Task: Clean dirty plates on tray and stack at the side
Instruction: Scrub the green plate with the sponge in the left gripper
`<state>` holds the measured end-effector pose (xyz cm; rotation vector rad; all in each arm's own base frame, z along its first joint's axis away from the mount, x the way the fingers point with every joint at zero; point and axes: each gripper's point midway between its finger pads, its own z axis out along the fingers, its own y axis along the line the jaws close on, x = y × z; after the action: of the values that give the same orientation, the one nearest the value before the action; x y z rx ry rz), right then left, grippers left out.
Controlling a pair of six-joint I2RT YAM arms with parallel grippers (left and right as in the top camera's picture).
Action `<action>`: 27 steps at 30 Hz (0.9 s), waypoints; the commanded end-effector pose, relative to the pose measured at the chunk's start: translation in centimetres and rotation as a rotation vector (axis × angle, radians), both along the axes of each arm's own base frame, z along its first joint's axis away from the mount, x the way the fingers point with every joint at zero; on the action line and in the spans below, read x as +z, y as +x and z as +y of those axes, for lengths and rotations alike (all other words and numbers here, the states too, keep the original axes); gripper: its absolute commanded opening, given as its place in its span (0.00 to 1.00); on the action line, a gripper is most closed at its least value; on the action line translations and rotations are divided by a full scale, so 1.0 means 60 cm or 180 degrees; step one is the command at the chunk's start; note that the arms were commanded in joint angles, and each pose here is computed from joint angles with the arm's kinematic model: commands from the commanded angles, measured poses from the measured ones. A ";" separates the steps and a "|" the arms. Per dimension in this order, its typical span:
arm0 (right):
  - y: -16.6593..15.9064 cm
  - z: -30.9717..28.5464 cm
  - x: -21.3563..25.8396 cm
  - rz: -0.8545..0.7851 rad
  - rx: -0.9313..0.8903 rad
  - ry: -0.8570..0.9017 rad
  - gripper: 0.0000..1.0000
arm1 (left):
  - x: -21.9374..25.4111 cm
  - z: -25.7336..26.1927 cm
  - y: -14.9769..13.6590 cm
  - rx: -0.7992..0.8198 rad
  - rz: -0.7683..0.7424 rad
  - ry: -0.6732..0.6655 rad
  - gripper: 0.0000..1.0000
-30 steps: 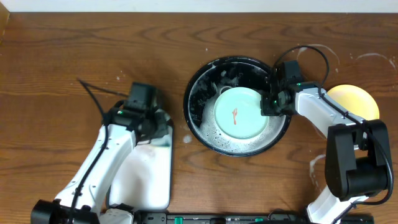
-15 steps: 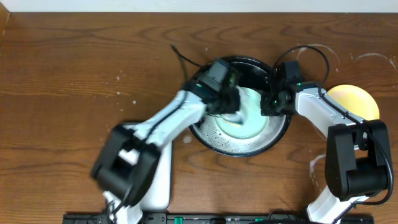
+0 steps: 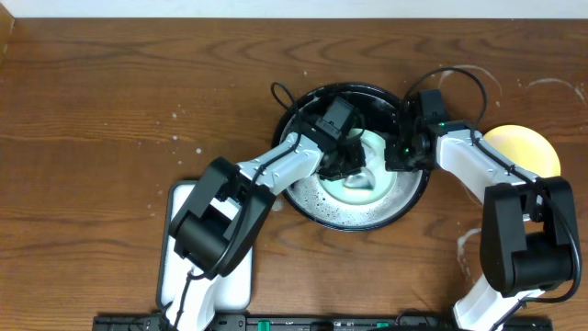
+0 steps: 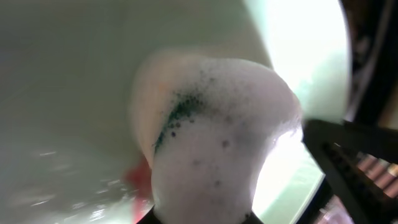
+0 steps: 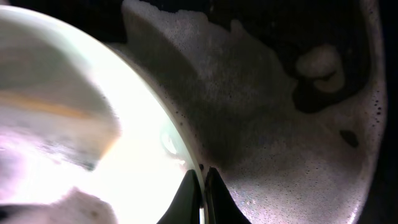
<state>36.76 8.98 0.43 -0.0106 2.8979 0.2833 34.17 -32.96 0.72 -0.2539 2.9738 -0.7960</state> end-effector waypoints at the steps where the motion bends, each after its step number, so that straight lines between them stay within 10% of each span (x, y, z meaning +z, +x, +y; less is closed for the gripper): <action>1: -0.013 -0.018 -0.026 0.0155 -0.0149 -0.0088 0.01 | -0.074 0.133 0.018 0.0180 -0.0111 0.1050 0.07; 15: -0.017 -0.018 -0.027 0.0187 -0.0149 -0.0094 0.01 | -0.023 0.092 0.013 -0.0382 -0.0633 0.1442 0.07; 27: -0.017 -0.018 -0.028 0.0187 -0.0149 -0.0094 0.01 | -0.041 -0.062 -0.072 -0.0661 -0.0168 0.0360 0.07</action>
<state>36.53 9.10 0.40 0.0036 2.9076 0.2969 33.25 -35.44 1.21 0.0660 2.8615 -0.5309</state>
